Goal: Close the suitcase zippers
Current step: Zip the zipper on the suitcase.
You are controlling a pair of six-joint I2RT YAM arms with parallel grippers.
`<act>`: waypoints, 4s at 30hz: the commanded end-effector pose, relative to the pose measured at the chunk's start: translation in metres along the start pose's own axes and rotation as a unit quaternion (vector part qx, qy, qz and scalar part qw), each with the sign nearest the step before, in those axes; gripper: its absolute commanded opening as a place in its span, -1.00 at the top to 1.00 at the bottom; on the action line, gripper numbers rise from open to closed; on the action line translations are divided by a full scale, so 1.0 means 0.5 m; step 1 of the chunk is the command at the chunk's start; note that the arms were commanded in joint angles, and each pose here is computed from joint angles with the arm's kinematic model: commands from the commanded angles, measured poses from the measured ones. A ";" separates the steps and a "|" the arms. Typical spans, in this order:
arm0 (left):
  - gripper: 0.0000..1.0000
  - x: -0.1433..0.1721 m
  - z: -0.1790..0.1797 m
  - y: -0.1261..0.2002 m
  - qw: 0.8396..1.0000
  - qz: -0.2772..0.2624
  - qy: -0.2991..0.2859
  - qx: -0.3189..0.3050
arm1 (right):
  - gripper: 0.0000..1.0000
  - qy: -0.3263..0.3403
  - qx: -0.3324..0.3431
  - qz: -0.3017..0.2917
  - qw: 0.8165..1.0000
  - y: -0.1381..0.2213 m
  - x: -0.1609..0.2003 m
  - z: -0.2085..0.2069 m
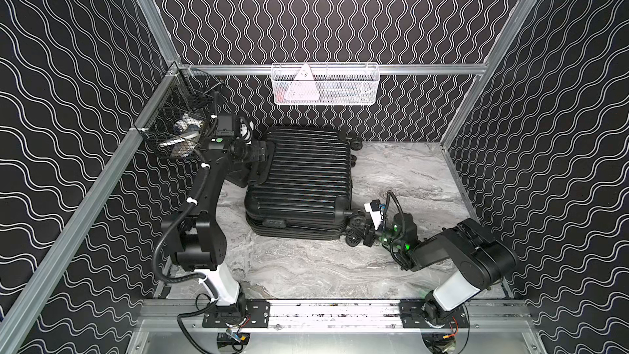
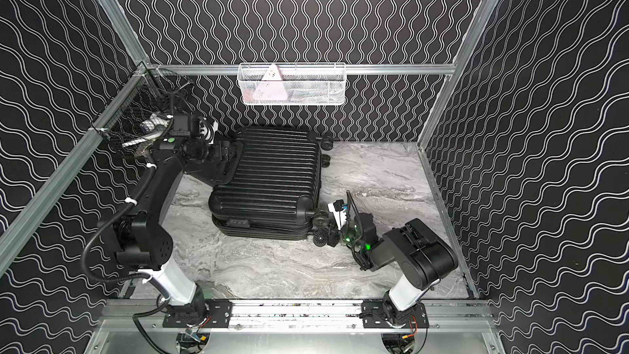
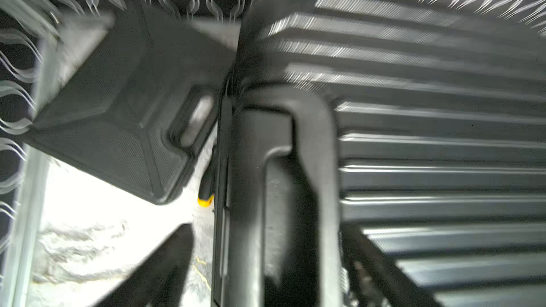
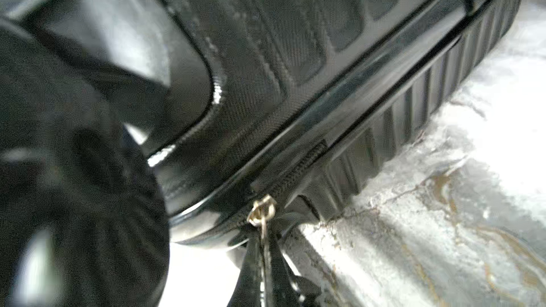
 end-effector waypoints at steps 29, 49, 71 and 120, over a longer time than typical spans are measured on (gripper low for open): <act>-0.90 0.278 -0.499 0.135 0.770 -0.132 -0.620 0.066 | 1.00 -0.184 -0.001 0.130 0.974 0.011 0.038 0.021; -0.76 0.211 -0.537 0.111 0.822 -0.178 -0.537 -0.061 | 1.00 -0.248 -0.046 0.105 0.962 0.026 0.066 0.069; -0.93 0.205 -0.561 0.162 0.872 -0.186 -0.448 0.067 | 1.00 -0.303 -0.039 0.040 0.951 0.012 0.123 0.073; 0.55 0.081 -0.012 -0.065 0.991 0.042 0.123 0.031 | 1.00 -0.273 -0.018 0.051 0.960 0.004 0.104 0.078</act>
Point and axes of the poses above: each gripper's point midway between its finger pads, its own y axis back along the fingers, its own z axis along the line the jaws close on, x = y × z, the point moved 7 cm from there along y, back along the fingers, and after that the axes turned 12 degrees about -y, right-handed, at the moved point
